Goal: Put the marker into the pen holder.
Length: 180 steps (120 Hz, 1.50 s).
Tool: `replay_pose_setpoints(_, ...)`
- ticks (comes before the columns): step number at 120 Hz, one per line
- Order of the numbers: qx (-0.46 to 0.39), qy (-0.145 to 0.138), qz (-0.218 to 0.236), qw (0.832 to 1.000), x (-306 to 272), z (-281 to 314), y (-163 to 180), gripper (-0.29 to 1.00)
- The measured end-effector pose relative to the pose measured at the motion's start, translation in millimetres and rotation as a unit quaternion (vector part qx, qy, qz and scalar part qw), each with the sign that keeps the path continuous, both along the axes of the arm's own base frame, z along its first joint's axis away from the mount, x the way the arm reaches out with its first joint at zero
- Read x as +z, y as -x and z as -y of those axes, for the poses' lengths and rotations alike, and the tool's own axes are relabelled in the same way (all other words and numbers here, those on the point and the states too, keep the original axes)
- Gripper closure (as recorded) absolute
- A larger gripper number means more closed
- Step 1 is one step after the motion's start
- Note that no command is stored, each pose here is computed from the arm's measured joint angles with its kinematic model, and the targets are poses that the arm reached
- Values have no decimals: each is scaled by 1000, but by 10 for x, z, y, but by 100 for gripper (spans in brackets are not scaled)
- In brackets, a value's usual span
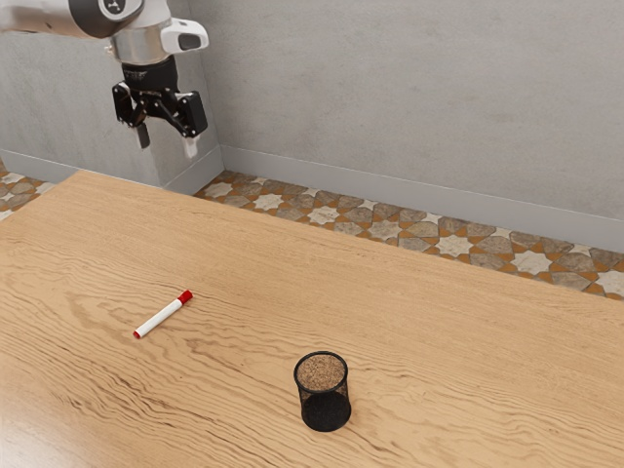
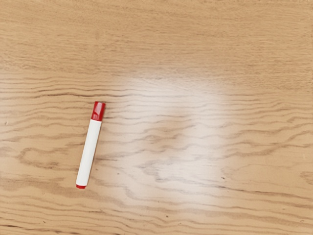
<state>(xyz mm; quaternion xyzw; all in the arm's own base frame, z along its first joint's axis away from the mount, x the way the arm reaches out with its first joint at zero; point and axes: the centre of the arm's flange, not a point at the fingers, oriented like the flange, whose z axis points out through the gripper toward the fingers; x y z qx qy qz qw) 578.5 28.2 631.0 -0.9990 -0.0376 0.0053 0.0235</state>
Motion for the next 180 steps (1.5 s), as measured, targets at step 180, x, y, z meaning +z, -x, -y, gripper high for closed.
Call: replay_pose_setpoints(180, -75, -53, -41, 995, -3589, -778, 83, 0)
